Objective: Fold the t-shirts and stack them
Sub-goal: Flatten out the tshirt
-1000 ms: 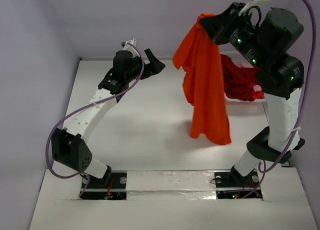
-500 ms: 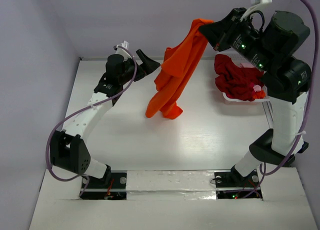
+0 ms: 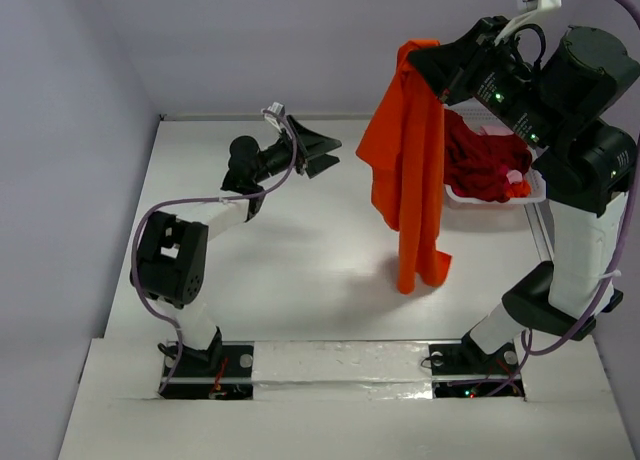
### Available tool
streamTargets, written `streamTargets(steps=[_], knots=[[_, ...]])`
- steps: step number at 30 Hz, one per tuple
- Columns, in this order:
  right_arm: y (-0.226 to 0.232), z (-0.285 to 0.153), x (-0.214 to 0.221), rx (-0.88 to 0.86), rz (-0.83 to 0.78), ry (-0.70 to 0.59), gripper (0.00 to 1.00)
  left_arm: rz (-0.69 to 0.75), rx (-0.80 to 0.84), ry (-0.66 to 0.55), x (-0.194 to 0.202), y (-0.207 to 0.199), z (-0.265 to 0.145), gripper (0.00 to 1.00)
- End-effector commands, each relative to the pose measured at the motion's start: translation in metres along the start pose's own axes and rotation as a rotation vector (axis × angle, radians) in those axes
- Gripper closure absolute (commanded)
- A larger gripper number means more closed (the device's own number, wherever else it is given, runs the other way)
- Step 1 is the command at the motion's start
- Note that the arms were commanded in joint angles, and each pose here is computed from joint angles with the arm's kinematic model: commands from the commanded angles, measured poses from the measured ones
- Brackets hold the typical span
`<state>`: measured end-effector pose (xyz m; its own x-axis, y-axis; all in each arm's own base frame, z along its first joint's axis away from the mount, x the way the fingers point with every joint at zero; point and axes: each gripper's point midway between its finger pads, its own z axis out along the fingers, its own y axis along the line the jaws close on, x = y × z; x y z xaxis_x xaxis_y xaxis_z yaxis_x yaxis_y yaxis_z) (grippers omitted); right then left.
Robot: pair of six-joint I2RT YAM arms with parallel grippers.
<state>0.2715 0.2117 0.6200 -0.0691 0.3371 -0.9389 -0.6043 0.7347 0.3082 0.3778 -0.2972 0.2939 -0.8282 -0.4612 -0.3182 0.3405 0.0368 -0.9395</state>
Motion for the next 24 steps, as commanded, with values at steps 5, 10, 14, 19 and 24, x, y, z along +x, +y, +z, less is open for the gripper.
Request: streamTargets(steps=[5, 10, 14, 19, 24], knots=[[0.001, -0.002, -0.021, 0.001, -0.029, -0.077, 1.0, 0.158, 0.416, 0.156, 0.028, -0.113, -0.034, 0.11], [0.001, 0.002, -0.02, -0.002, -0.027, -0.08, 1.0, 0.277, 0.184, 0.152, 0.028, -0.09, -0.029, 0.03], [0.001, 0.004, -0.019, -0.003, -0.023, -0.078, 1.0, 0.323, 0.144, 0.154, 0.037, -0.08, -0.038, 0.01], [0.001, 0.003, -0.023, -0.001, -0.023, -0.091, 1.0, 0.298, 0.196, 0.165, 0.047, -0.08, -0.045, 0.01], [0.003, -0.004, -0.029, -0.005, -0.02, -0.105, 1.0, 0.283, 0.188, 0.167, 0.053, -0.066, -0.044, 0.01]])
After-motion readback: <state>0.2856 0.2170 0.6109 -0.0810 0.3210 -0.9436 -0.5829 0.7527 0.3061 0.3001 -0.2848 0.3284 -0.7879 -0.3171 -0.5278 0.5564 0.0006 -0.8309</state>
